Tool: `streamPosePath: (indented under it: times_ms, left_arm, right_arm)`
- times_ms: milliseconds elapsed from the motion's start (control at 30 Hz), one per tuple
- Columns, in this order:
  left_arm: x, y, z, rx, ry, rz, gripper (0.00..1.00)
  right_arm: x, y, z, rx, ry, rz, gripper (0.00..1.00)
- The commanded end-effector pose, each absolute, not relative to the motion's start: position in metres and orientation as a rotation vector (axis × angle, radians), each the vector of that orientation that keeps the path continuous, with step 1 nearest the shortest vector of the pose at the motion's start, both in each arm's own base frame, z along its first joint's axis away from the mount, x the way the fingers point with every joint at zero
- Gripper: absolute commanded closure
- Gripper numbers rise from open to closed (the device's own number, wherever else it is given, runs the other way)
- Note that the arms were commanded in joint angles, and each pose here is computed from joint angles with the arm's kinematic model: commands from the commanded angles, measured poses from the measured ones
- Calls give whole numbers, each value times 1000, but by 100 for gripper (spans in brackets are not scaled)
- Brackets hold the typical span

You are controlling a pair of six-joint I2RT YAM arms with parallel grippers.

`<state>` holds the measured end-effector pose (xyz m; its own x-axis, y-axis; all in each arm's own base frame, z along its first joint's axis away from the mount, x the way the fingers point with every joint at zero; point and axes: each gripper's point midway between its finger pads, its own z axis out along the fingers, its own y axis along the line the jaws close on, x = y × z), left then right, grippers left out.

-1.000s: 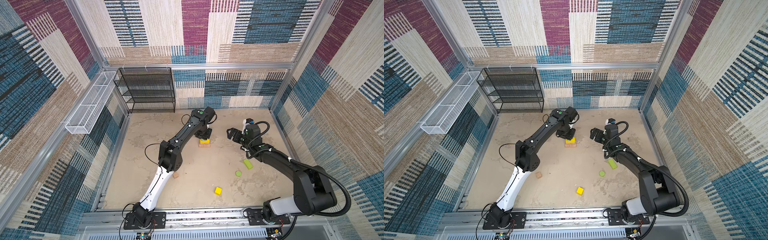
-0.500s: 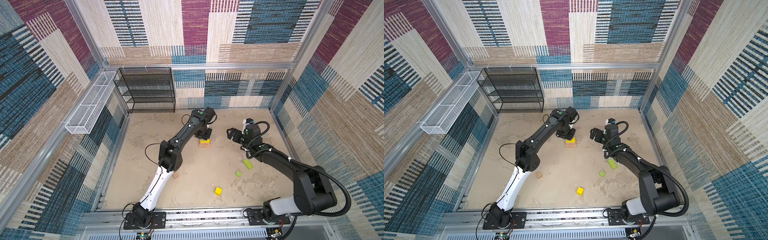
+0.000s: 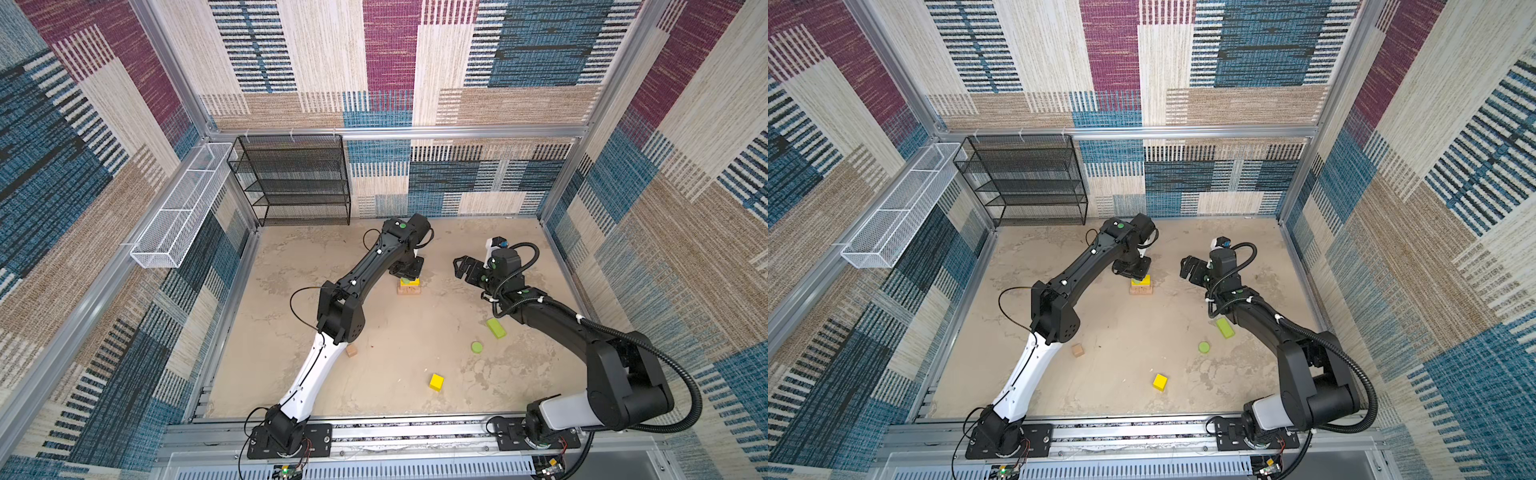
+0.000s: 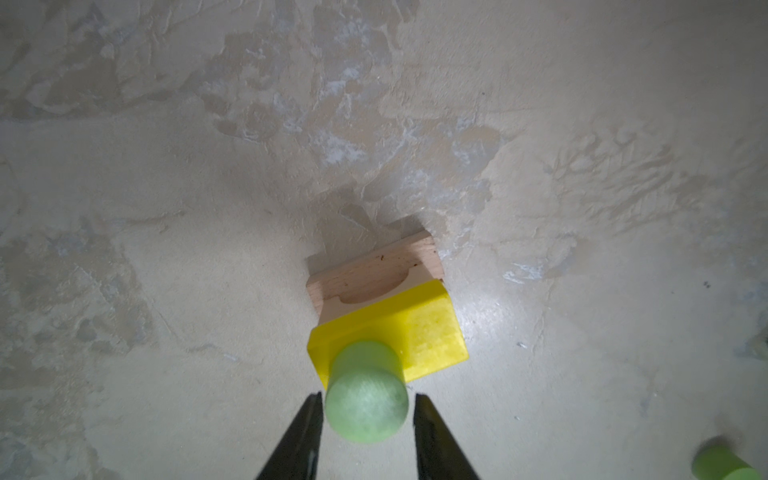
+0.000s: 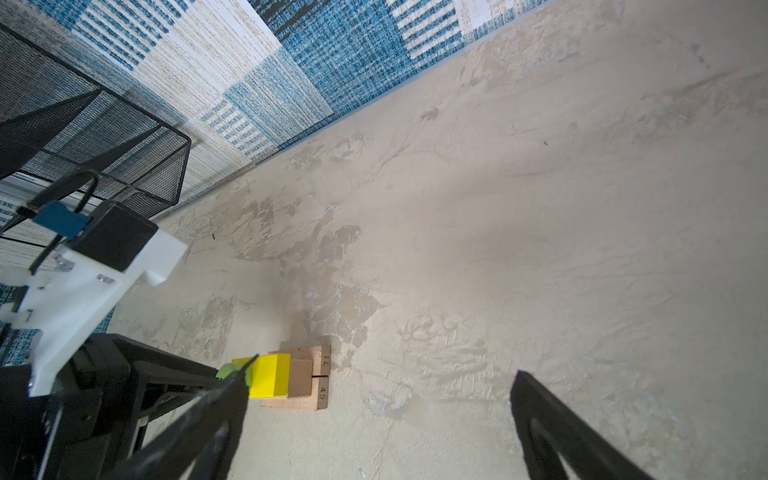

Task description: Build the wood block tower

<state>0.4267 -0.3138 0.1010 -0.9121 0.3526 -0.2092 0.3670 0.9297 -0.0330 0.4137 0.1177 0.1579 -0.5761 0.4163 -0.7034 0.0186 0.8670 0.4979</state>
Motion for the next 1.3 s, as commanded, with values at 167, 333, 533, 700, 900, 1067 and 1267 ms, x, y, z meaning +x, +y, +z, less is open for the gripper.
streamPosePath:
  times_ms: [167, 333, 533, 700, 900, 1067, 1267]
  left_arm:
    - [426, -312, 99, 513, 2900, -101, 61]
    - [427, -312, 98, 509, 2902, -100, 63]
    - [427, -313, 98, 506, 2900, -103, 65]
    - [428, -314, 98, 495, 2898, -109, 65]
    - [429, -316, 98, 488, 2898, -120, 66]
    - [430, -316, 97, 487, 2896, -116, 66]
    - [429, -315, 97, 489, 2898, -111, 65]
  right_arm:
    - [417, 120, 167, 300, 2103, 577, 1]
    - [417, 121, 167, 300, 2102, 578, 1]
    - [417, 120, 167, 300, 2102, 577, 1]
    - [417, 120, 166, 302, 2104, 575, 1]
    - [418, 121, 166, 299, 2105, 576, 1]
    - [418, 120, 165, 301, 2107, 572, 1]
    - [418, 121, 165, 299, 2108, 578, 1]
